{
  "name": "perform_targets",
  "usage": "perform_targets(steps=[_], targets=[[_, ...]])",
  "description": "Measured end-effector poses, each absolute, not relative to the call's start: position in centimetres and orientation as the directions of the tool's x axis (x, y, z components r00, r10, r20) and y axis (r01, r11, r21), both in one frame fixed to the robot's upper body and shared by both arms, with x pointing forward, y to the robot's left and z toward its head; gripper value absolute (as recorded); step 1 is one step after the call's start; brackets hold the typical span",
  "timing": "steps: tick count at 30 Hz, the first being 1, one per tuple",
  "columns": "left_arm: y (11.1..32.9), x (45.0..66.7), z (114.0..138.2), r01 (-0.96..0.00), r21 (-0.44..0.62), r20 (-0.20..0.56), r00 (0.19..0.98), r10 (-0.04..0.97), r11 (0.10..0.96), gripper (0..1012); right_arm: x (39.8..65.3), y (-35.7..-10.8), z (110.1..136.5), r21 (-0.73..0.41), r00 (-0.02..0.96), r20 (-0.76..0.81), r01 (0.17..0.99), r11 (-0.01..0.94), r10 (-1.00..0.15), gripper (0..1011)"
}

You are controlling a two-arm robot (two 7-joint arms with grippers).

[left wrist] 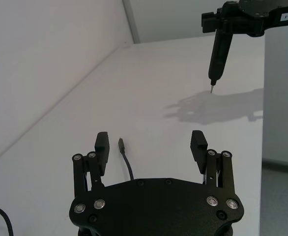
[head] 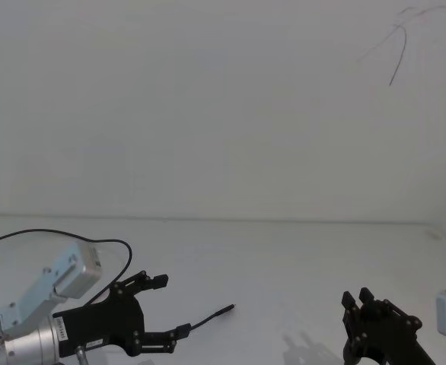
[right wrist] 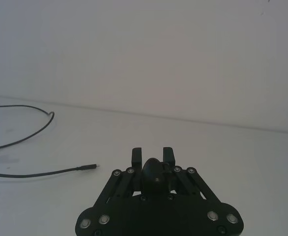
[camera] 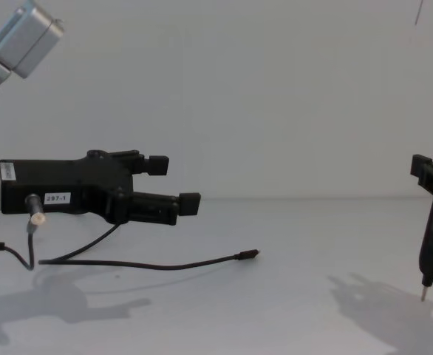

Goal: Pick up the data cable with the one hand.

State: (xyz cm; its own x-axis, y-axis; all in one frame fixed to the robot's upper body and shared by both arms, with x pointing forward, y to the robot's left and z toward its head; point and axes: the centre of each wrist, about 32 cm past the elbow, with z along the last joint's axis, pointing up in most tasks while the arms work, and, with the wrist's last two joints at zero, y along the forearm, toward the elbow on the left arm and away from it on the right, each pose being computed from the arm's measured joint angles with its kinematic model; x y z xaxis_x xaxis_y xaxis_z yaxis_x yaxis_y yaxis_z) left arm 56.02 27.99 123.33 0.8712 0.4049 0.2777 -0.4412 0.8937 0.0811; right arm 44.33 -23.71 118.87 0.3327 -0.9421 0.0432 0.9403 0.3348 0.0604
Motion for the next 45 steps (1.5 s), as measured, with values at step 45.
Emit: perform_targets(steps=[45], targets=[[26.2, 58.4, 120.3, -0.526, 0.195, 0.257, 0.842, 0.474, 0.828, 1000, 44.3, -23.7, 118.9, 0.060, 0.333, 0.043, 0.940, 0.335, -0.942, 251]])
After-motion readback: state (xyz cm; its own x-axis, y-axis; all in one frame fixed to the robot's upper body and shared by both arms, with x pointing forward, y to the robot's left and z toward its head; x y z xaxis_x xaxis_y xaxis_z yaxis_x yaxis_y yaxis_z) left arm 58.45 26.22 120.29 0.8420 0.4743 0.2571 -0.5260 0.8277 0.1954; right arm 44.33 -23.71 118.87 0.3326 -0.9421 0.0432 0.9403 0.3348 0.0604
